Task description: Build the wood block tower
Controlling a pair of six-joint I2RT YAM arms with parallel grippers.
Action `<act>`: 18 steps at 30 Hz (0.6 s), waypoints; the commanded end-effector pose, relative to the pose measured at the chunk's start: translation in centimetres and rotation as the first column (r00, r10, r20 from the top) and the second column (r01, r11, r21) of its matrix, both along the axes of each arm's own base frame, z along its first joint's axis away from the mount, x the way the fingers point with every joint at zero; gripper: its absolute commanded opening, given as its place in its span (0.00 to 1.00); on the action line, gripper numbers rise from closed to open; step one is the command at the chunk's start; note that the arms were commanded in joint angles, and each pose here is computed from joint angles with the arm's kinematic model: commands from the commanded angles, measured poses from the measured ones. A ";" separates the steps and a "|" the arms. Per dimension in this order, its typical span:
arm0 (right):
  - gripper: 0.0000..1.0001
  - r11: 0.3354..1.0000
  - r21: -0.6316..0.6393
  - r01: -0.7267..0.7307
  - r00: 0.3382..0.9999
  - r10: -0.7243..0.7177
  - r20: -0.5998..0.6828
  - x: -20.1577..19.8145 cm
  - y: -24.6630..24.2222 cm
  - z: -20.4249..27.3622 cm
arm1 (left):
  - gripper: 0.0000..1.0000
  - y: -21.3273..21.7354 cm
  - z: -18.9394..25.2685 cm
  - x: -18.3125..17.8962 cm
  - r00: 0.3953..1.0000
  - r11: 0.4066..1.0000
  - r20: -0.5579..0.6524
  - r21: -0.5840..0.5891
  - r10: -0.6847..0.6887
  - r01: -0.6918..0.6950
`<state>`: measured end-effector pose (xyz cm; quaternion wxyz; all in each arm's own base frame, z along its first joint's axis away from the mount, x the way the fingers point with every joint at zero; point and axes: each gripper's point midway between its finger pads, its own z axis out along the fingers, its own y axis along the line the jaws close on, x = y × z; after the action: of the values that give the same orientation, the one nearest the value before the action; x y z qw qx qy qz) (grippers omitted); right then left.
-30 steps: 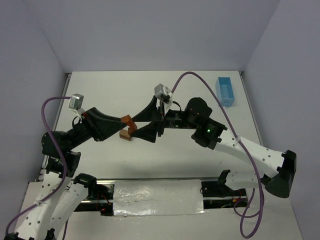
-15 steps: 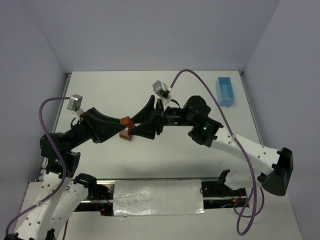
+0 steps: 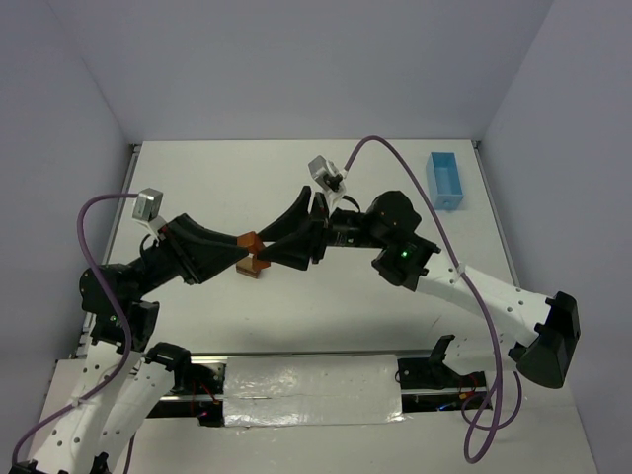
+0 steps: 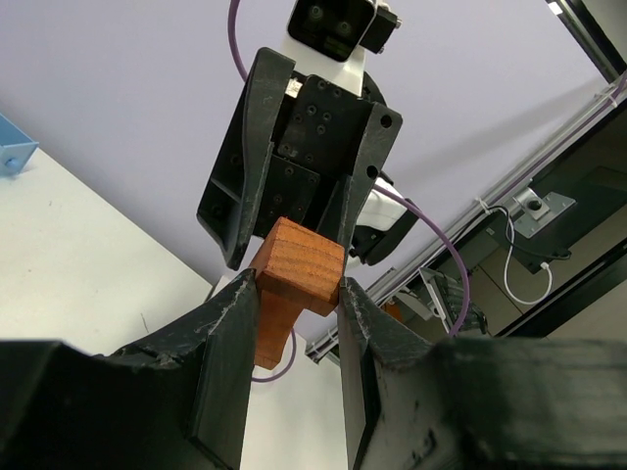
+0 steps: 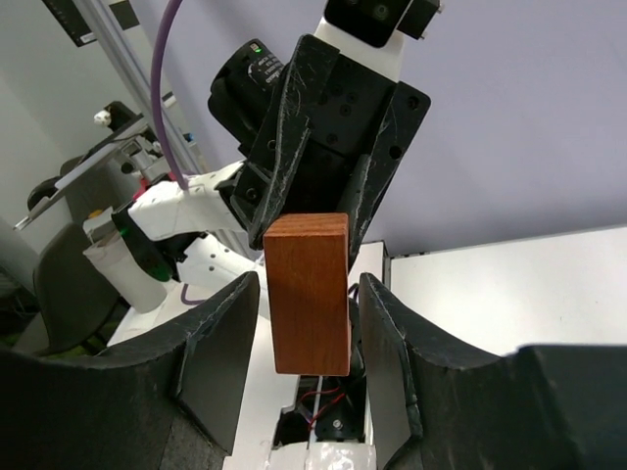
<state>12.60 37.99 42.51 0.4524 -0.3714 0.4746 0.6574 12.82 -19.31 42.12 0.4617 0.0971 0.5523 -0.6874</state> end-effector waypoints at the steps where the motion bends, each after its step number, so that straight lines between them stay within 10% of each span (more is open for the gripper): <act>1: 0.52 0.998 0.055 -0.003 0.999 0.000 0.046 -0.4 -0.6 1.4 | 0.00 0.3 1.5 -1.3 0.997 1.000 0.073 -0.026 -0.009 0.011; 9: 0.48 0.998 0.060 -0.023 0.999 0.021 0.039 -0.8 -0.8 0.8 | 0.00 0.4 1.6 -1.3 0.997 0.999 0.078 -0.040 -0.006 0.009; 16: 0.23 0.998 0.056 -0.034 0.999 0.032 0.033 -0.8 -0.5 0.9 | 0.00 0.4 1.3 -1.0 0.997 1.000 0.079 -0.027 0.011 -0.009; 18: 0.15 0.999 0.047 -0.024 0.999 0.023 0.025 -0.6 -0.4 0.7 | 0.17 0.5 0.6 0.0 0.996 0.998 0.057 0.014 0.066 -0.067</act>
<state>12.22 37.96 41.85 0.4466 -0.3755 0.4675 0.6641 12.65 -19.21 42.27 0.4633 0.0949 0.5504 -0.6881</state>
